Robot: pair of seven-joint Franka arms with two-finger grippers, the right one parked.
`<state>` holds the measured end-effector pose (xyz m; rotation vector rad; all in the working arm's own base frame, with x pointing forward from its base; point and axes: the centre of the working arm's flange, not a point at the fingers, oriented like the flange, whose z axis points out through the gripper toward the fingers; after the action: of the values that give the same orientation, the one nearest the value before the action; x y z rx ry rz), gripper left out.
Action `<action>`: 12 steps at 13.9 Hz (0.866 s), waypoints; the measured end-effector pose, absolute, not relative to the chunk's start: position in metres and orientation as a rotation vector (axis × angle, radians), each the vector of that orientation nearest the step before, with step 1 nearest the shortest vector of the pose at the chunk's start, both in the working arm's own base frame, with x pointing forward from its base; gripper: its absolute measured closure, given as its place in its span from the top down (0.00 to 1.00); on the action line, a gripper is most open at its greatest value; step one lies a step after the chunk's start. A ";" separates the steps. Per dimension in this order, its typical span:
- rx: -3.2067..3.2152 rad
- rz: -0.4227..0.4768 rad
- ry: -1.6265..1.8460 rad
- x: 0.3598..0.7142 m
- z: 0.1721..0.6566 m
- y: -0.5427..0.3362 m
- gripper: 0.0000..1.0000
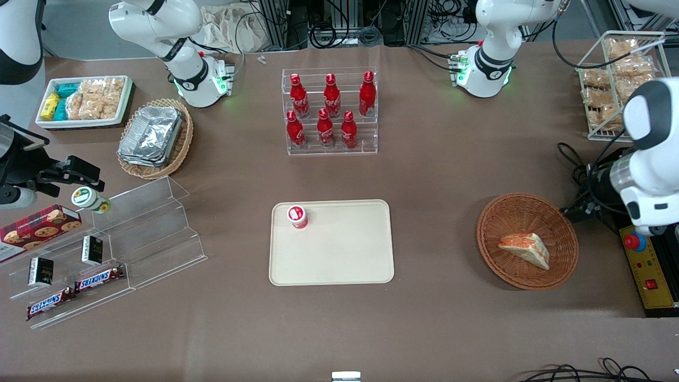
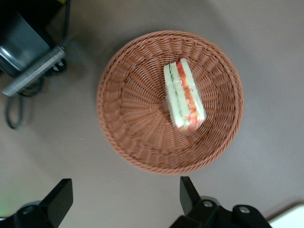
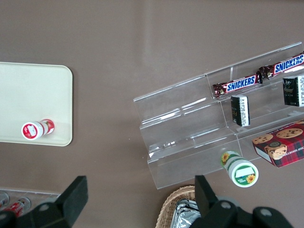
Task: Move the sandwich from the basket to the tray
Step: 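Move the left gripper over the sandwich in the wicker basket, then lower the open left gripper and close it on the sandwich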
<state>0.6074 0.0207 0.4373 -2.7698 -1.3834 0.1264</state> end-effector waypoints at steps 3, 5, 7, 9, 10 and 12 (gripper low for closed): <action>-2.717 0.100 -1.546 0.630 0.377 0.024 1.00; -2.673 0.081 -1.652 0.642 0.341 0.025 1.00; -2.636 0.089 -1.715 0.648 0.308 0.025 1.00; -2.624 0.118 -1.723 0.649 0.284 0.025 1.00; -2.619 0.131 -1.724 0.649 0.276 0.025 1.00; -2.619 0.133 -1.731 0.650 0.264 0.024 0.97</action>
<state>0.6502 0.0244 0.2640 -2.6193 -1.7312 0.1330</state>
